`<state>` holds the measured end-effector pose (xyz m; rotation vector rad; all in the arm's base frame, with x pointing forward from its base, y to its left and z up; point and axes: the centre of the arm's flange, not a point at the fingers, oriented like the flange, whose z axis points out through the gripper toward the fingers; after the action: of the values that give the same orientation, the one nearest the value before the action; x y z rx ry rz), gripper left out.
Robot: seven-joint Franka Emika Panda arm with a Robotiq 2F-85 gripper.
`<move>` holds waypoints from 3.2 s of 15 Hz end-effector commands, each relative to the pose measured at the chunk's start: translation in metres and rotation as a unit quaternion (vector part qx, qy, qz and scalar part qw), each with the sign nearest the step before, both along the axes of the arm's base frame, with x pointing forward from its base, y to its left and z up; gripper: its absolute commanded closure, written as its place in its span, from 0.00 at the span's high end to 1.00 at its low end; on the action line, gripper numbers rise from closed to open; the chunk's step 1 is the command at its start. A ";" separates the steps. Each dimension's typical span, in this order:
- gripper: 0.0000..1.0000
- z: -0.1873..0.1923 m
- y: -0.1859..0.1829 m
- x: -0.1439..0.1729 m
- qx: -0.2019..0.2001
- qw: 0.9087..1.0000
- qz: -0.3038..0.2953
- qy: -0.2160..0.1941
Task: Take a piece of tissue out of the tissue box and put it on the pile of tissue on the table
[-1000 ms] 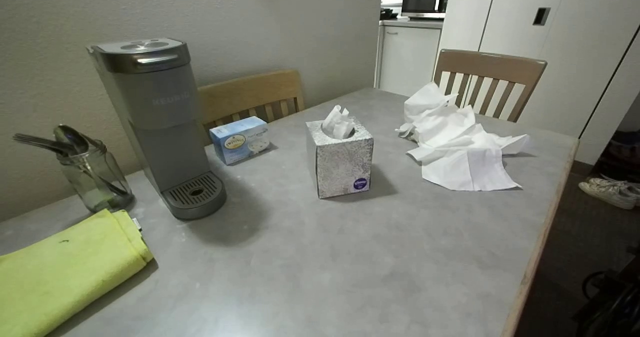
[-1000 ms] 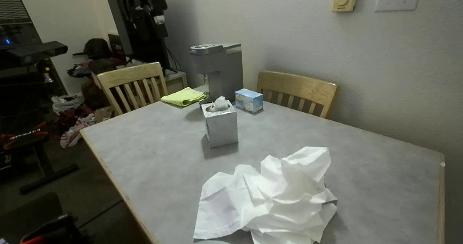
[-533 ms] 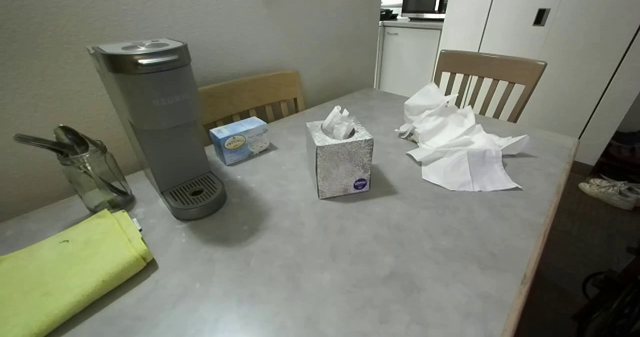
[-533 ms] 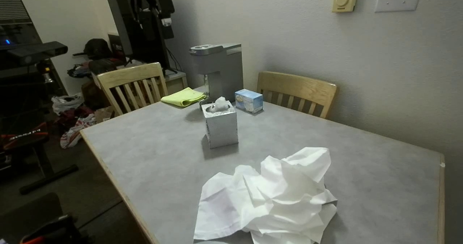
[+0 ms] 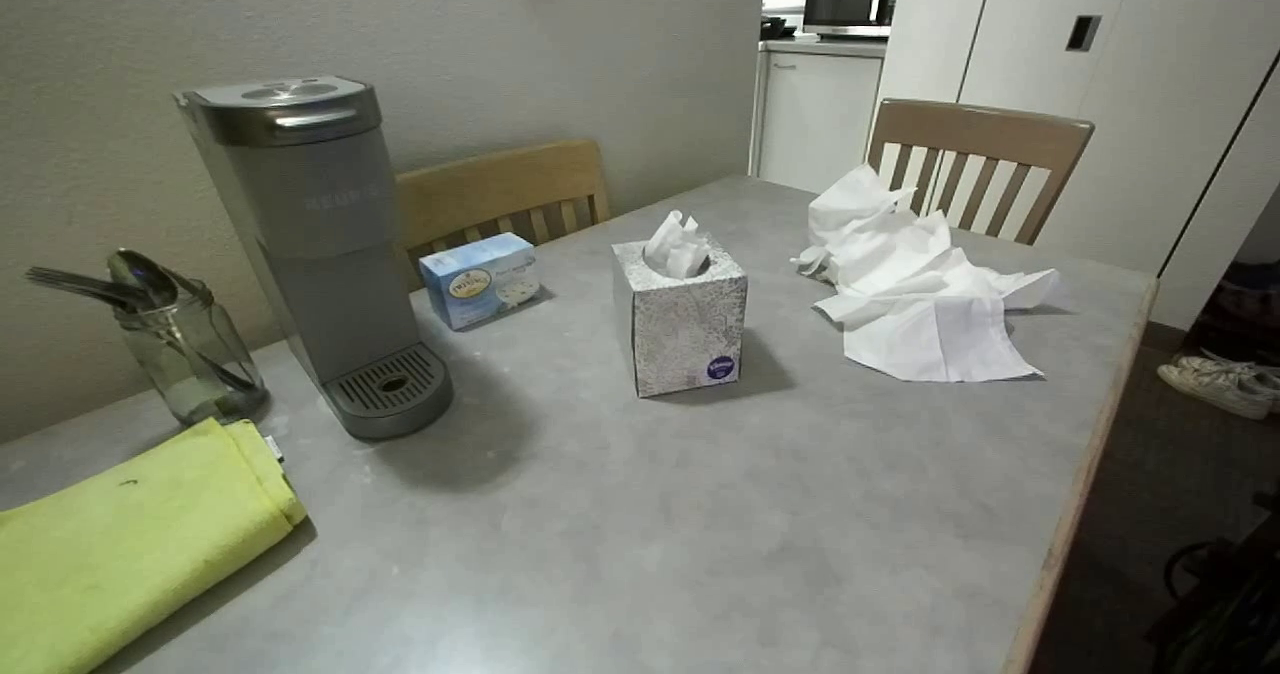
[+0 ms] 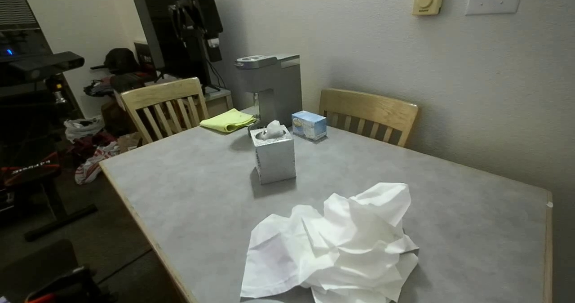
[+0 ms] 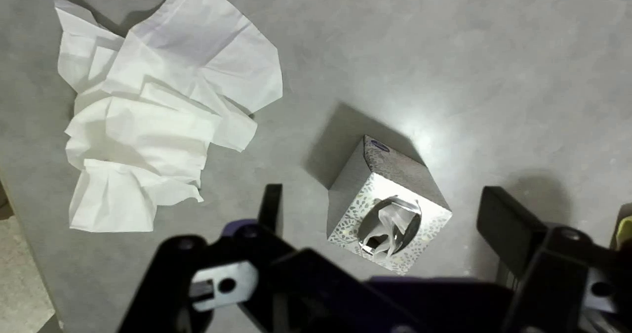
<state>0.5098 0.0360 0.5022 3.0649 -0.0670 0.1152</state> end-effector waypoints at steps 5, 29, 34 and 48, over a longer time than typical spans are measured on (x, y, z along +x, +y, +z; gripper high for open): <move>1.00 -0.033 0.000 0.065 0.001 0.995 -0.060 -0.077; 1.00 -0.125 0.021 0.137 0.052 0.992 -0.068 -0.090; 1.00 -0.152 0.013 0.162 0.043 0.995 -0.064 -0.069; 1.00 -0.198 0.012 0.163 0.105 0.985 -0.131 -0.031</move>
<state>0.6737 0.0485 0.3135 3.2028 -0.4801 0.2571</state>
